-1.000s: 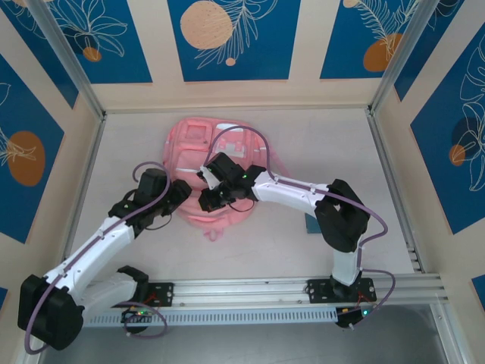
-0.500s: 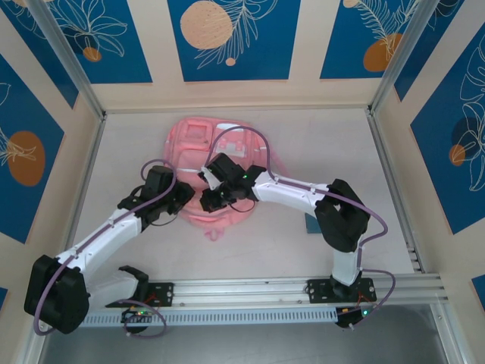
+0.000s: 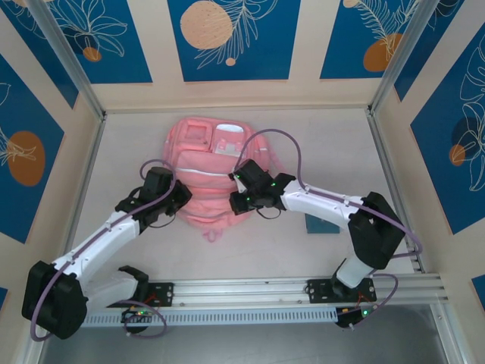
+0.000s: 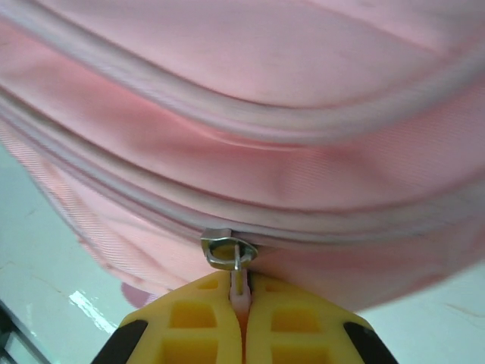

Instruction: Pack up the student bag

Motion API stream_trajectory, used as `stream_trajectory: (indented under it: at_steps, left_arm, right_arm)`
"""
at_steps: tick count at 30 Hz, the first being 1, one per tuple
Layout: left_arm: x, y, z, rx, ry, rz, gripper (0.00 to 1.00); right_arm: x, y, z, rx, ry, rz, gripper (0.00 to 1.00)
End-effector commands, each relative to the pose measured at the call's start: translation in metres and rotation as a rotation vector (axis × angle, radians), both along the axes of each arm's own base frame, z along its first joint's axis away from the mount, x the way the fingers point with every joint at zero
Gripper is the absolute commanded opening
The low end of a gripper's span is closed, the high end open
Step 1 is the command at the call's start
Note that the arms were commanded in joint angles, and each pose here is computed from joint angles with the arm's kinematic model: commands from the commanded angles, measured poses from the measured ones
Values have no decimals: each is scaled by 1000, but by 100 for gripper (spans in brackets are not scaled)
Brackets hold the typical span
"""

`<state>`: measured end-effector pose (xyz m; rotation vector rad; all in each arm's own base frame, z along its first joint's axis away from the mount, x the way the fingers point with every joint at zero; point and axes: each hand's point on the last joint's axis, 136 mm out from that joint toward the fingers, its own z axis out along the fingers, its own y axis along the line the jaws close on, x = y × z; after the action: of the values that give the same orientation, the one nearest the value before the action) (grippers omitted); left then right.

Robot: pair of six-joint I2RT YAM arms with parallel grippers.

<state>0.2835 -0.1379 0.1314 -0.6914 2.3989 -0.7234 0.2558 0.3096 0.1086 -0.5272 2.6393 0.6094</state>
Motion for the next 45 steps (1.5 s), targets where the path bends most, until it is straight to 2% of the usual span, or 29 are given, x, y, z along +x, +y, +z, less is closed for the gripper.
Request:
stream_trajectory:
  at_steps: [1,3,6,10,16,21,25,30,38,41,45]
  left_arm:
    - [-8,32,-5,165,22,36,5]
    - [-9,31,-4,160,22,26,7]
    - [-11,29,2,152,13,10,12]
    - [-15,39,15,187,7,33,34]
    - [-22,44,26,176,-2,60,51]
    - [-23,41,25,134,-3,80,55]
    - [-18,28,21,73,-4,55,56]
    - [-13,18,11,55,21,19,52]
    - [-13,21,-6,91,54,21,24]
    - [-15,29,-8,144,55,19,14]
    - [-21,33,-11,197,71,-13,7]
  right_arm:
    - [21,-49,-2,-99,-41,-144,0]
    - [24,-51,1,-94,-39,-147,0]
    - [19,-29,11,-45,-45,-66,0]
    - [5,16,22,12,-54,83,0]
    - [-11,80,43,137,-48,225,0]
    - [-17,113,53,200,-31,283,0]
    - [-24,122,51,205,-17,309,0]
    - [-28,122,47,203,-2,305,0]
    - [-22,106,38,144,-7,252,0]
    - [-17,86,29,119,13,199,0]
    - [-3,49,8,36,23,104,0]
